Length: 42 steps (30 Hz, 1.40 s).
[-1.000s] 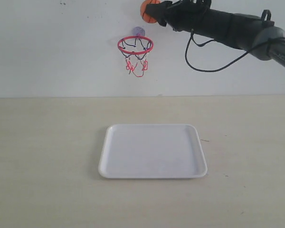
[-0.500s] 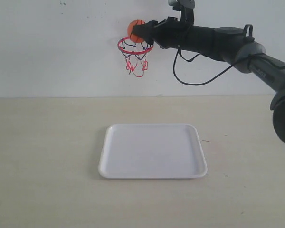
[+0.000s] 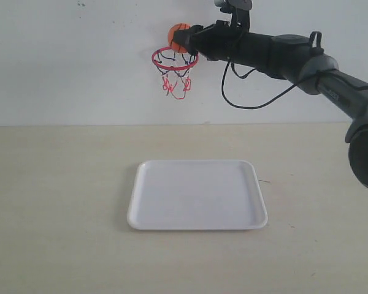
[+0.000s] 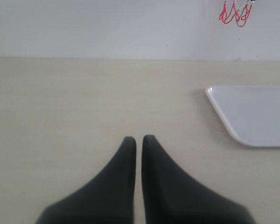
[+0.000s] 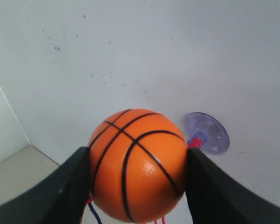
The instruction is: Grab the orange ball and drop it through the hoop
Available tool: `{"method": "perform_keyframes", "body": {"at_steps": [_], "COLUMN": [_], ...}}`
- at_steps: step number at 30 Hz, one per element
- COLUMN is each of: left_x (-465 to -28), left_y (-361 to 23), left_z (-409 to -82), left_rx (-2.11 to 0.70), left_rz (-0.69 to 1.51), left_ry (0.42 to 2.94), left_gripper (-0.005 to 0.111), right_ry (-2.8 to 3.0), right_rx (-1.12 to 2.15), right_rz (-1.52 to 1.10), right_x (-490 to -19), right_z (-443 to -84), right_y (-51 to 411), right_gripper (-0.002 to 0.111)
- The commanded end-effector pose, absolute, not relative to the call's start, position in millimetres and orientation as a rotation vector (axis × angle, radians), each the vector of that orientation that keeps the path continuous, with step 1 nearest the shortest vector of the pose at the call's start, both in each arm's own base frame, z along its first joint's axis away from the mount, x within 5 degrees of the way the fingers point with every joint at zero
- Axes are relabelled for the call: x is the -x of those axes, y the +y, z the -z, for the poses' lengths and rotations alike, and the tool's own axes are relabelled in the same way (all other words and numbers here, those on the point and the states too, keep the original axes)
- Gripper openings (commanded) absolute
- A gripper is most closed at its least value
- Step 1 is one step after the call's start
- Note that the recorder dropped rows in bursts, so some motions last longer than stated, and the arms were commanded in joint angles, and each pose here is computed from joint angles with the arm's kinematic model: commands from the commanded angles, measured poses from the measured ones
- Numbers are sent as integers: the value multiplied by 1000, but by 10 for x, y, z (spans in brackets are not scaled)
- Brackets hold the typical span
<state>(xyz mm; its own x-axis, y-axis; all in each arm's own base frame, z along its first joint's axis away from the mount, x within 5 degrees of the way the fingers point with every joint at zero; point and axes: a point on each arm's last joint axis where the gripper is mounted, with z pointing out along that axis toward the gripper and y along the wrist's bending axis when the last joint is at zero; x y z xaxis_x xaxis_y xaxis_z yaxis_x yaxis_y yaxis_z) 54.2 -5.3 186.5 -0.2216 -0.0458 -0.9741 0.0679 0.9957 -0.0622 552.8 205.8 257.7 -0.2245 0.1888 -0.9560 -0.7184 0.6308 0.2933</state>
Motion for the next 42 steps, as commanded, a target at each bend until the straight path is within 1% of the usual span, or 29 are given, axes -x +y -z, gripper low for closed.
{"method": "perform_keyframes", "body": {"at_steps": [1, 2, 3, 5, 7, 8, 10, 11, 12, 13, 15, 18, 23, 24, 26, 28, 31, 37, 41, 42], "left_x": [-541, -541, -541, -541, -541, -541, -541, -541, -541, -541, -541, -541, -541, -541, -541, -541, -541, -541, -541, -541], "left_y": [-54, -54, -54, -54, -54, -54, -54, -54, -54, -54, -54, -54, -54, -54, -54, -54, -54, -54, -54, -54], "left_z": [-1857, -1857, -1857, -1857, -1857, -1857, -1857, -1857, -1857, -1857, -1857, -1857, -1857, -1857, -1857, -1857, -1857, -1857, -1857, -1857], "left_rx": [-11, -11, -11, -11, -11, -11, -11, -11, -11, -11, -11, -11, -11, -11, -11, -11, -11, -11, -11, -11], "left_rz": [111, 111, 111, 111, 111, 111, 111, 111, 111, 111, 111, 111, 111, 111, 111, 111, 111, 111, 111, 111], "left_ry": [1789, 1789, 1789, 1789, 1789, 1789, 1789, 1789, 1789, 1789, 1789, 1789, 1789, 1789, 1789, 1789, 1789, 1789, 1789, 1789], "left_gripper": [4, 4, 4, 4, 4, 4, 4, 4, 4, 4, 4, 4, 4, 4, 4, 4, 4, 4, 4, 4], "right_ry": [1589, 1590, 1590, 1594, 1601, 1606, 1605, 1603, 1600, 1599, 1595, 1622, 1708, 1713, 1826, 1920, 1994, 1996, 2134, 2155], "right_rx": [395, 392, 395, 400, 385, 373, 361, 357, 358, 354, 366, 357, 536, 524, 373, 283, 261, 369, 290, 285], "right_rz": [-889, -891, -898, -922, -943, -955, -956, -955, -957, -960, -978, -1084, -1274, -1271, -1291, -1262, -1191, -1048, -845, -833], "right_x": [-5542, -5542, -5538, -5526, -5524, -5524, -5531, -5540, -5547, -5554, -5565, -5554, -5347, -5342, -5339, -5313, -5231, -4899, -4663, -4588], "right_z": [-2656, -2656, -2656, -2656, -2655, -2655, -2684, -2702, -2719, -2745, -2806, -2900, -2975, -2981, -3003, -3037, -3202, -3849, -4086, -4110], "right_y": [2015, 2015, 2019, 2030, 2032, 2032, 1994, 1946, 1896, 1841, 1663, 1283, 640, 482, 207, 42, 22, 295, 253, 250], "right_gripper": [77, 82, 85, 84, 77, 68, 44, 27, 5, 1, 1, 0, 0, 0, 0, 0, 0, 0, 0, 0]}}
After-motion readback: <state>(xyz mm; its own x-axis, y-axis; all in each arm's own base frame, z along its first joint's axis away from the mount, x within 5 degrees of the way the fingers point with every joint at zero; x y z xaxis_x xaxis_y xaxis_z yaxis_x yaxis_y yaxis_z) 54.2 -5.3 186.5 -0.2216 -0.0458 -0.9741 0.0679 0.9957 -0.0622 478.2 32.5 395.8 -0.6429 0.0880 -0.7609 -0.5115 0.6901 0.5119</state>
